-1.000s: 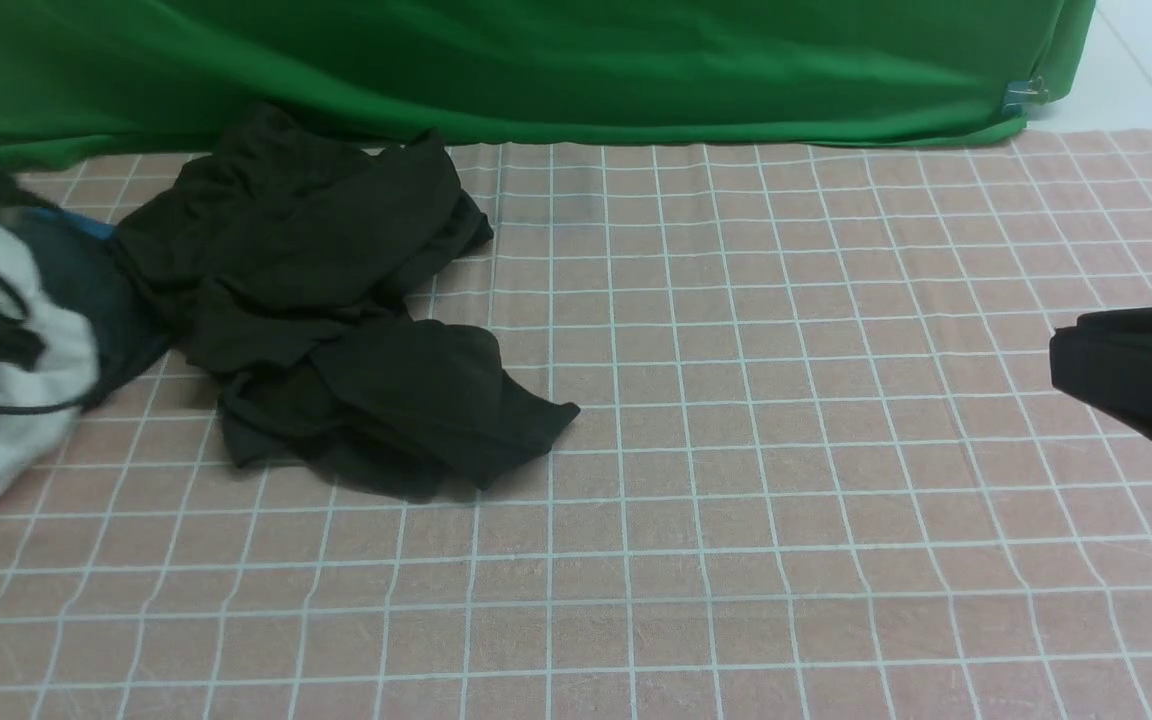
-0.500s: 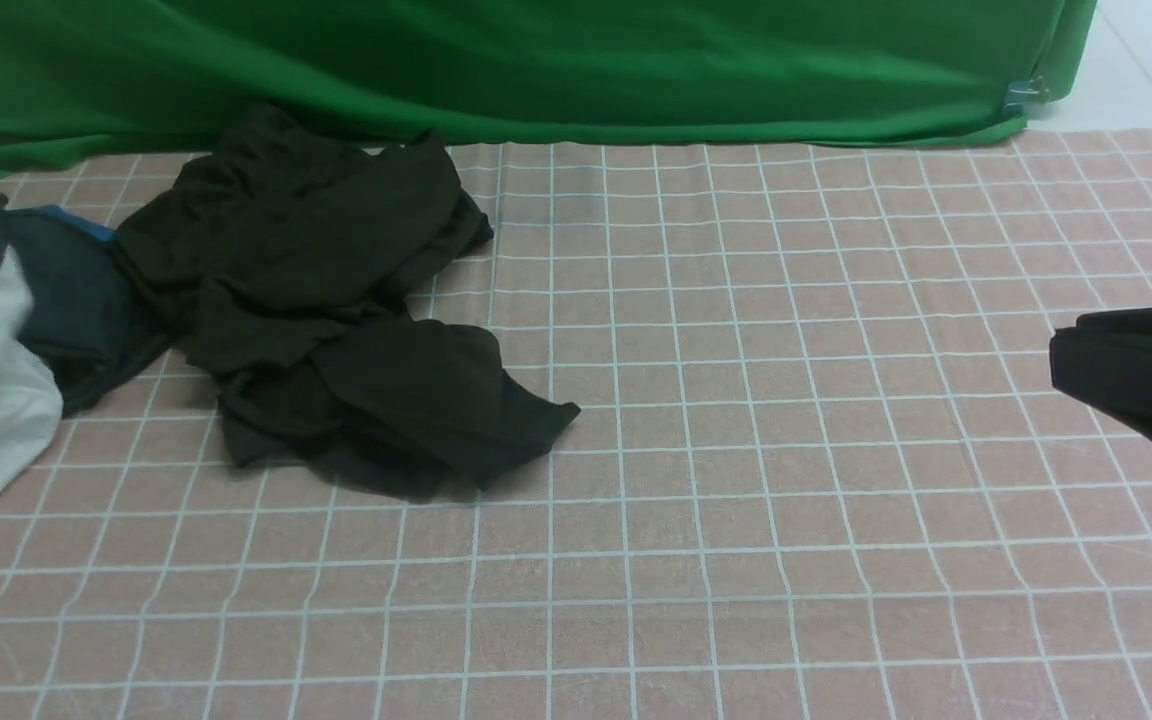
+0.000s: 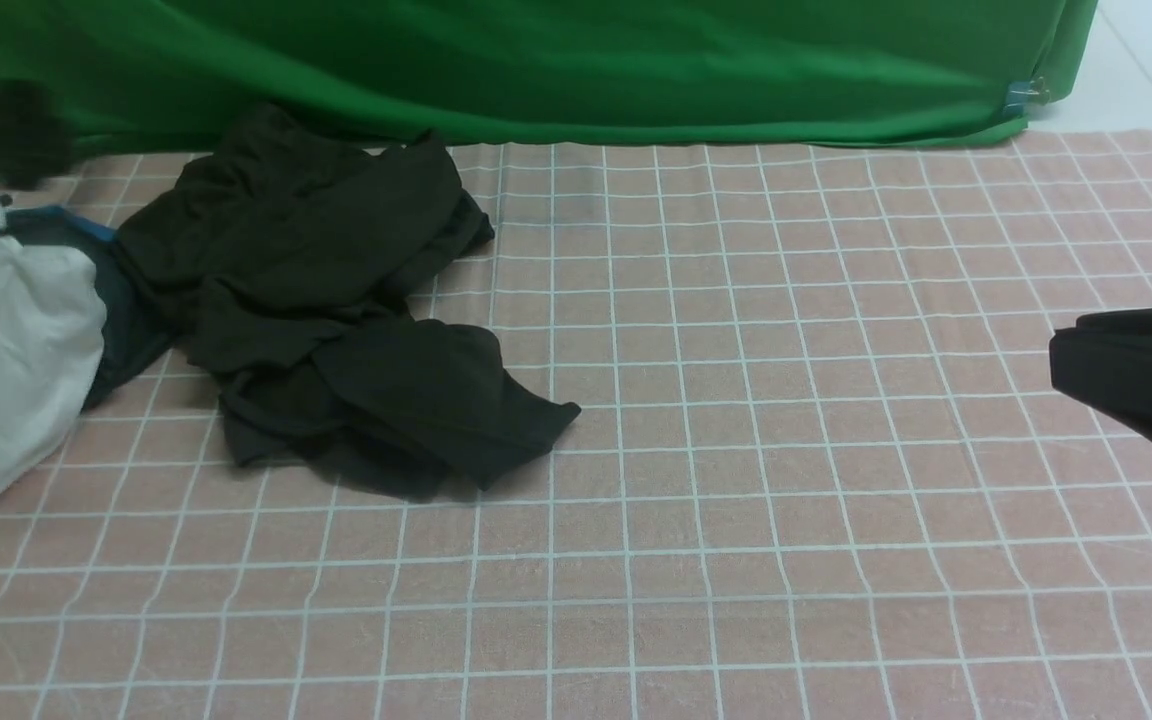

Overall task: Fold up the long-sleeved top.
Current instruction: Spread the long sleeves with your arms and place them on the tabletop

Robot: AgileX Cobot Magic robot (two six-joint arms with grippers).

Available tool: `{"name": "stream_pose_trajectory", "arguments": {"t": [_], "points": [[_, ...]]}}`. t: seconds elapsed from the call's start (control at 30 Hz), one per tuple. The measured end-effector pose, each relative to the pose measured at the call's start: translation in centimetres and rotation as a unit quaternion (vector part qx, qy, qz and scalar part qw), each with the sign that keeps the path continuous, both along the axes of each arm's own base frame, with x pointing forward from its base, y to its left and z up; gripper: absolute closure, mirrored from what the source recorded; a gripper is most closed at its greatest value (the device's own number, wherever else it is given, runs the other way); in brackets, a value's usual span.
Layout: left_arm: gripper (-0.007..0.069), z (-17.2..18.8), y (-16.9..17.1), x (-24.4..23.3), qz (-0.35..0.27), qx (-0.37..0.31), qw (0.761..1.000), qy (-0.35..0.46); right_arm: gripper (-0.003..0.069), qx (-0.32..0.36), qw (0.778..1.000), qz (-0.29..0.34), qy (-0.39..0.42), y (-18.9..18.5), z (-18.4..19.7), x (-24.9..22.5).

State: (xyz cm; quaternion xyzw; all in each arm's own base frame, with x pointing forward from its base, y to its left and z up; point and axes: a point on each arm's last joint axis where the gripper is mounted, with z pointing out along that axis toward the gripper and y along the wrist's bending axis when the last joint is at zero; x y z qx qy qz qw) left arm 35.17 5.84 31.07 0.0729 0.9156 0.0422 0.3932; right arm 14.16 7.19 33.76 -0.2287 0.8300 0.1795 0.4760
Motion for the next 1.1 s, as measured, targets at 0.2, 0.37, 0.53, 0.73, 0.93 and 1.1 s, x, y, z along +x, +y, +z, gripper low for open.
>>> {"name": "stream_pose_trajectory", "arguments": {"t": [0.2, 0.37, 0.53, 0.73, 0.93, 1.1], "points": [[0.0344, -4.5, -5.4, 3.2, -0.081, -0.002, 0.995, 0.063, 0.0513, 0.000, 1.000, 0.000, 0.000, 0.0, 0.0, 0.0], [0.0266, -8.8, -4.8, 6.8, -0.094, 0.039, 0.989, 0.106, 0.0513, 0.000, 1.000, 0.000, -0.001, 0.0, 0.0, 0.0], [0.0127, -11.5, -4.2, 9.2, -0.093, 0.072, 0.988, 0.099, 0.0513, 0.002, 1.000, -0.003, -0.005, 0.0, 0.1, 0.1], [0.0058, -12.9, -4.3, 10.6, -0.079, 0.063, 0.993, 0.066, 0.0512, 0.002, 1.000, -0.004, -0.007, 0.0, 0.1, 0.1], [0.0272, -13.4, -5.9, 10.0, -0.108, 0.043, 0.987, 0.107, 0.0512, 0.003, 1.000, -0.006, -0.012, -0.1, 0.2, 0.2], [0.0564, -13.3, -8.3, 9.2, -0.182, 0.058, 0.971, 0.146, 0.0512, 0.003, 1.000, -0.006, -0.012, -0.1, 0.2, 0.2]]}}
